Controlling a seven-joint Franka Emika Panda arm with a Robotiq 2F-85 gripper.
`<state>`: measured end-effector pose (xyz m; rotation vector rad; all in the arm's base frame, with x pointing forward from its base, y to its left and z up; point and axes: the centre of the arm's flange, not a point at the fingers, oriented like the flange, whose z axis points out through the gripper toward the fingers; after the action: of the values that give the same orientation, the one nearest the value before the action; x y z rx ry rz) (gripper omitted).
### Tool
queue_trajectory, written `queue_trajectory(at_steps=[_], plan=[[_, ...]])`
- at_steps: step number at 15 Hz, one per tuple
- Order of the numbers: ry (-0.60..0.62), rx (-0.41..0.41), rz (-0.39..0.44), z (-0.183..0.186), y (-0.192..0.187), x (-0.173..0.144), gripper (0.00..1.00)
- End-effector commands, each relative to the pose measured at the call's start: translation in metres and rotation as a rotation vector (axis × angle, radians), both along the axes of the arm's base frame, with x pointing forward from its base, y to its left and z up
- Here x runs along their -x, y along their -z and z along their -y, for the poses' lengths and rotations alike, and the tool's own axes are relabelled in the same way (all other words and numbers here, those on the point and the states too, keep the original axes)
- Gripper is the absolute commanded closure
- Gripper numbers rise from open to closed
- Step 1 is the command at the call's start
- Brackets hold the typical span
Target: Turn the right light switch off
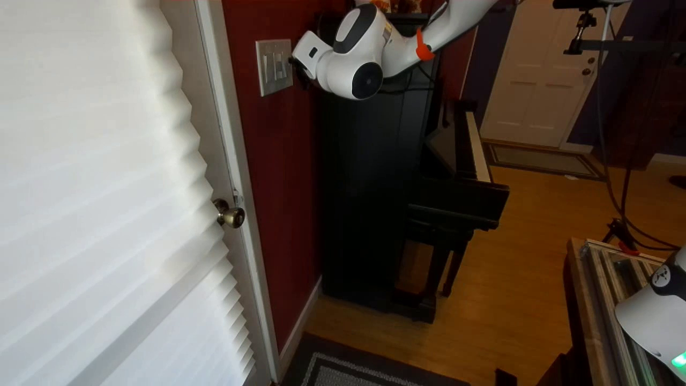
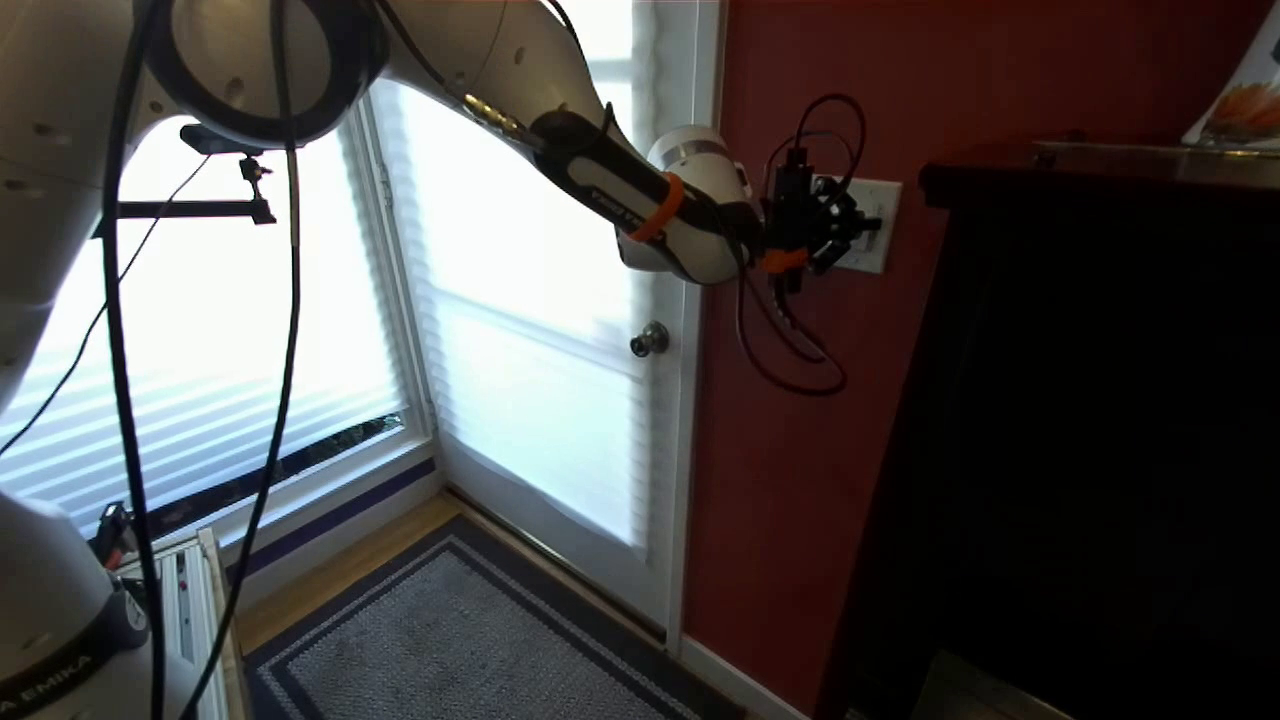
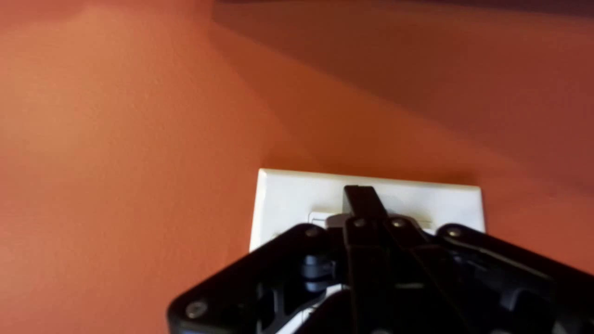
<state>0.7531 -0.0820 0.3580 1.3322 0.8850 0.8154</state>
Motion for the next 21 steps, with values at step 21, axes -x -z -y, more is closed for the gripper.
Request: queue_trajectory(at_steps=[21], plan=[[-0.034, -0.375, -0.351, 0.013, -0.133, 0.094, 0.67]])
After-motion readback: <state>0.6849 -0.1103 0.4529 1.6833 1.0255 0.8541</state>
